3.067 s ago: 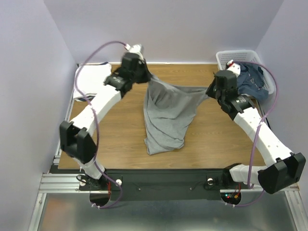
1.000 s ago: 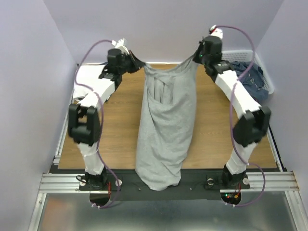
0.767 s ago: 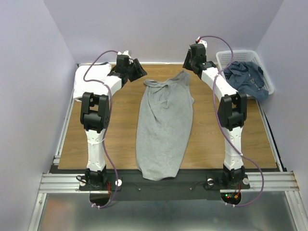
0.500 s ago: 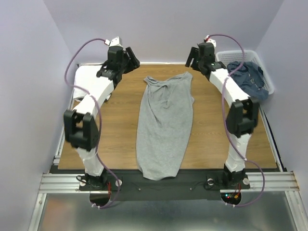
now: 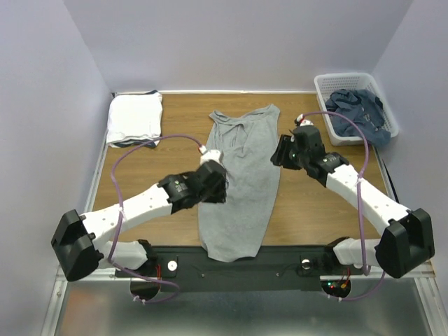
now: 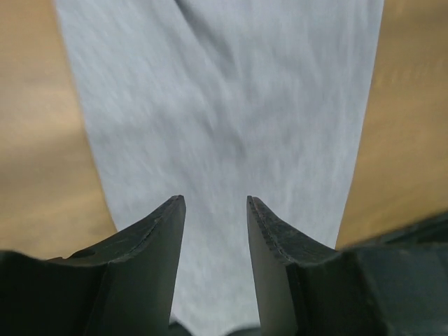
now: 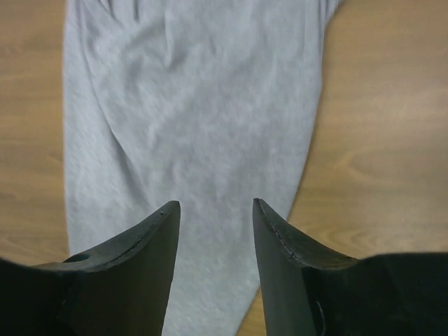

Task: Fold and stack the tank tops
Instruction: Flatten the tank top out

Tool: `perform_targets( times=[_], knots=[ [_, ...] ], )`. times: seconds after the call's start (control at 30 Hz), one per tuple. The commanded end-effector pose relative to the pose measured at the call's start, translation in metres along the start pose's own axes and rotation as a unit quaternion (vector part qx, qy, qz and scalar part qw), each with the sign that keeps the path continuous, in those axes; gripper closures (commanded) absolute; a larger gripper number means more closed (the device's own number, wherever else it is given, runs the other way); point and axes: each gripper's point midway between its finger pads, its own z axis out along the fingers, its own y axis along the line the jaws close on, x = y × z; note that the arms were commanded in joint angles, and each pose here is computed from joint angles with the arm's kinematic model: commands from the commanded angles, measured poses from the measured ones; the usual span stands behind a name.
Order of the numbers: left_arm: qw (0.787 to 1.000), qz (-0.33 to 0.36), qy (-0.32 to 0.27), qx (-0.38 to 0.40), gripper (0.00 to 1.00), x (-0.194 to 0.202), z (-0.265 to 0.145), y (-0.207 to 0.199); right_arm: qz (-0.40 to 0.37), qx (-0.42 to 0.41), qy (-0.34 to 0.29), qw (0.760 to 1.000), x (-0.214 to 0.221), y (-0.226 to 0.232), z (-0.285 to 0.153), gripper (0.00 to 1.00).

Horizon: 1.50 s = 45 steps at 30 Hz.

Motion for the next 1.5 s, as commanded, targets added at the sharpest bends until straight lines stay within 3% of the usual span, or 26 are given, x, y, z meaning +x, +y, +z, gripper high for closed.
perform_targets(
  times=[0.0,0.13,0.57,0.9,1.03,1.17,1.33,1.47],
  knots=[
    [0.999,-0.006,0.043,-0.017,0.47,0.047,-0.025,-0.001,0.019,-0.012,0.024,0.999,0.032,0.002,-0.004,0.49],
    [0.996,0.014,0.083,0.020,0.39,0.082,-0.038,-0.011,-0.007,-0.002,0.074,0.997,0.076,0.009,0.012,0.50],
    [0.961,0.145,0.217,0.090,0.32,0.162,-0.061,-0.030,-0.012,0.078,0.084,0.993,0.096,-0.016,0.065,0.51],
    [0.952,0.181,0.245,0.044,0.30,0.185,-0.047,-0.009,0.001,0.097,0.072,0.993,0.065,-0.018,0.108,0.87],
    [0.952,0.187,0.241,0.023,0.32,0.187,-0.037,-0.003,0.028,0.103,0.067,0.992,0.042,-0.034,0.125,0.99],
    [0.952,0.200,0.233,-0.001,0.33,0.187,-0.021,-0.002,0.047,0.099,0.052,0.993,0.012,-0.038,0.141,1.00],
    [0.952,0.209,0.221,-0.021,0.36,0.184,-0.008,-0.004,0.055,0.084,0.066,0.993,0.014,-0.033,0.152,1.00],
    [0.948,0.220,0.224,-0.051,0.51,0.185,-0.003,0.005,0.049,0.083,0.056,0.994,0.009,-0.033,0.142,1.00]
  ],
)
